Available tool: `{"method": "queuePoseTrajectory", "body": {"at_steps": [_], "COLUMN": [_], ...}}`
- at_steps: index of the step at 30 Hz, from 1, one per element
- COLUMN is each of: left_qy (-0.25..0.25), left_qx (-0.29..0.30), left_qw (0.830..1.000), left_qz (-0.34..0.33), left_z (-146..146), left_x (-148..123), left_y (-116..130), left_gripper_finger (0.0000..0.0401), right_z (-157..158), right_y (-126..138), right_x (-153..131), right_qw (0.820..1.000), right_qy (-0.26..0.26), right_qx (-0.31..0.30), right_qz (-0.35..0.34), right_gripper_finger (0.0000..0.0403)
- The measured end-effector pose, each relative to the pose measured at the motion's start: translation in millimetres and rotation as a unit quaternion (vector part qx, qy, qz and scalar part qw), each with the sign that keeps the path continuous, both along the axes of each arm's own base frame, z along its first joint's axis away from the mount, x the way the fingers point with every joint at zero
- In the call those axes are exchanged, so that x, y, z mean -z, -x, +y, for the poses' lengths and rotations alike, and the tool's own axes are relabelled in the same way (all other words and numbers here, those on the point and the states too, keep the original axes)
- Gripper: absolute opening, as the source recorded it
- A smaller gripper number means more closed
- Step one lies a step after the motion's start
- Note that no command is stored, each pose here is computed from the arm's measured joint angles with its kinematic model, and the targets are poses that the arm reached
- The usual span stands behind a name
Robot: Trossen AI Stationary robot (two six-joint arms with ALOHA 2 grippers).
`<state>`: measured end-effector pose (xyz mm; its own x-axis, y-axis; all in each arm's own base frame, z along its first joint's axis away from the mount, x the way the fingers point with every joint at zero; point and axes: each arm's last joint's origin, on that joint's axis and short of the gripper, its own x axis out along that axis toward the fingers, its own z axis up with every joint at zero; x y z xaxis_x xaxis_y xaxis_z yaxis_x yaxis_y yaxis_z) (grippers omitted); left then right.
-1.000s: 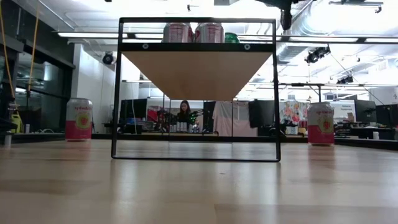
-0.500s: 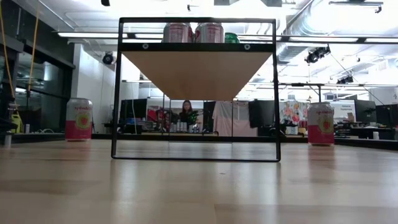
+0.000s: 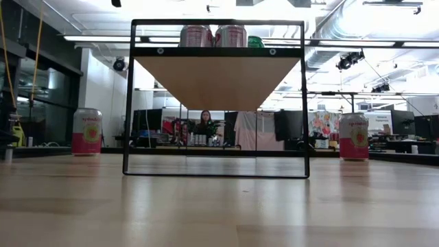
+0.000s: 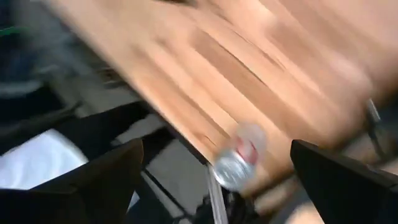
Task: Place canned beverage on shelf
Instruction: Put the red silver soda can on the shelf
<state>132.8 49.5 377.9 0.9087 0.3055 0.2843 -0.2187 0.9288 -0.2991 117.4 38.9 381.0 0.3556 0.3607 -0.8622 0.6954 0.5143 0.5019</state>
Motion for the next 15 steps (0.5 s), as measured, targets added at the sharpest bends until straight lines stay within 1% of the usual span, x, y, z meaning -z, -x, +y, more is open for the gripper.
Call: {"method": "queuePoseTrajectory", "body": {"at_steps": [2,5,9,11,13,15], "left_qy": [0.0,0.0,-0.007,-0.018,-0.024,-0.026], "left_qx": [0.0,0.001,0.01,0.025,0.042,0.05], "left_qw": [1.0,1.0,1.0,1.0,0.999,0.998], "left_qz": [0.0,0.0,0.003,0.006,0.008,0.009], "left_z": [0,0,-1,-2,-3,-4], "left_x": [0,0,0,0,0,0], "left_y": [0,0,0,1,0,0], "left_gripper_finger": [0.0,0.0,0.0,0.0,0.0,0.0], "right_z": [13,35,65,81,99,114], "right_y": [1,-5,-18,-25,-33,-38], "right_x": [10,26,50,62,73,84], "right_qw": [0.997,0.988,0.973,0.964,0.959,0.955], "right_qy": [-0.004,-0.013,-0.02,-0.035,-0.058,-0.065], "right_qx": [0.032,0.071,0.122,0.145,0.142,0.131], "right_qz": [0.069,0.137,0.195,0.218,0.237,0.258], "right_gripper_finger": [0.0394,0.0394,0.0394,0.0394,0.0394,0.0394]}}
